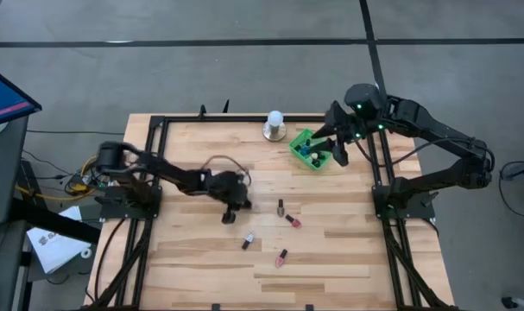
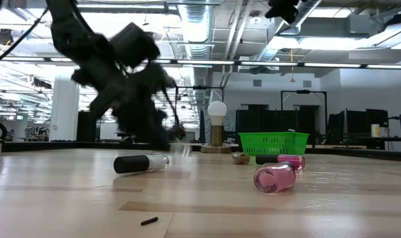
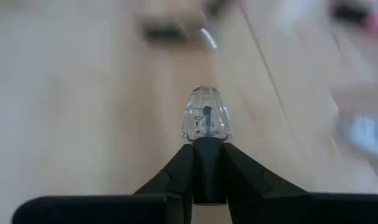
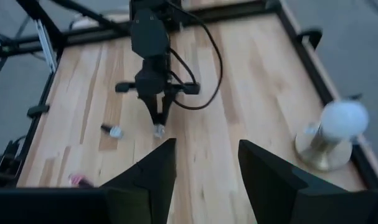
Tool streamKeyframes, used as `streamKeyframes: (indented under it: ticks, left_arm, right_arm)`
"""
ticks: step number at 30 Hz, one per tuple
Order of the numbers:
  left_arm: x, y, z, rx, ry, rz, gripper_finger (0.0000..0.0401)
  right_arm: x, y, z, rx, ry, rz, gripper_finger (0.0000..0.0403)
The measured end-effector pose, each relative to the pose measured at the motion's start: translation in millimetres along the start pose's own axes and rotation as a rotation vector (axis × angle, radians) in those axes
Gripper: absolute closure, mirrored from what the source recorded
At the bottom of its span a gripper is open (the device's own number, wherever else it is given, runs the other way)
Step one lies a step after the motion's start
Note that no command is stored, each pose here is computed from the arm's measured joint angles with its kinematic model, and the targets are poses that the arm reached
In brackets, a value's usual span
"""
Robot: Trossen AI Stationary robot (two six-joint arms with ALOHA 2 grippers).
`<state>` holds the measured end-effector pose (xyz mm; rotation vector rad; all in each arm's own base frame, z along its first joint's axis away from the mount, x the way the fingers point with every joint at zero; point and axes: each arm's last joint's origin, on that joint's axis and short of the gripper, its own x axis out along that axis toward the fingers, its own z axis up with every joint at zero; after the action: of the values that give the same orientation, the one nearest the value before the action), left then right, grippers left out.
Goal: Pick & Place Nail Polish
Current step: Put the transparent nail polish bottle into the green bin
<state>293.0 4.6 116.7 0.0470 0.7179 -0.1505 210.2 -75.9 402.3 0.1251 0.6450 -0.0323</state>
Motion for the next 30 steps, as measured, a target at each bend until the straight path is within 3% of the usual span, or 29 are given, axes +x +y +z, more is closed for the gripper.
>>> streamKeyframes:
  ticks: [8,13,18,23,30]
  left_arm:
    - [-77.0,14.5,54.4,-0.106,-0.340,0.232,0.0349]
    - [-131.4,23.0,72.9,-0.243,-0.568,0.267,0.0349]
    - [-171.5,22.1,85.5,-0.322,-0.794,0.158,0.0349]
    - [-191.6,15.7,99.8,-0.324,-0.999,-0.006,0.0349]
    - [-193.3,17.1,124.7,-0.353,-1.018,-0.166,0.0349]
  right_arm:
    - [-1.6,-1.4,17.0,-0.106,-0.170,-0.023,0.0240]
    - [-3.6,-0.6,27.4,-0.146,-0.274,-0.033,0.0239]
    - [-1.8,6.5,39.1,-0.219,-0.378,-0.019,0.0222]
    - [24.1,12.5,50.6,-0.254,-0.420,0.022,0.0185]
    - [74.0,24.3,62.2,-0.311,-0.465,0.150,0.0163]
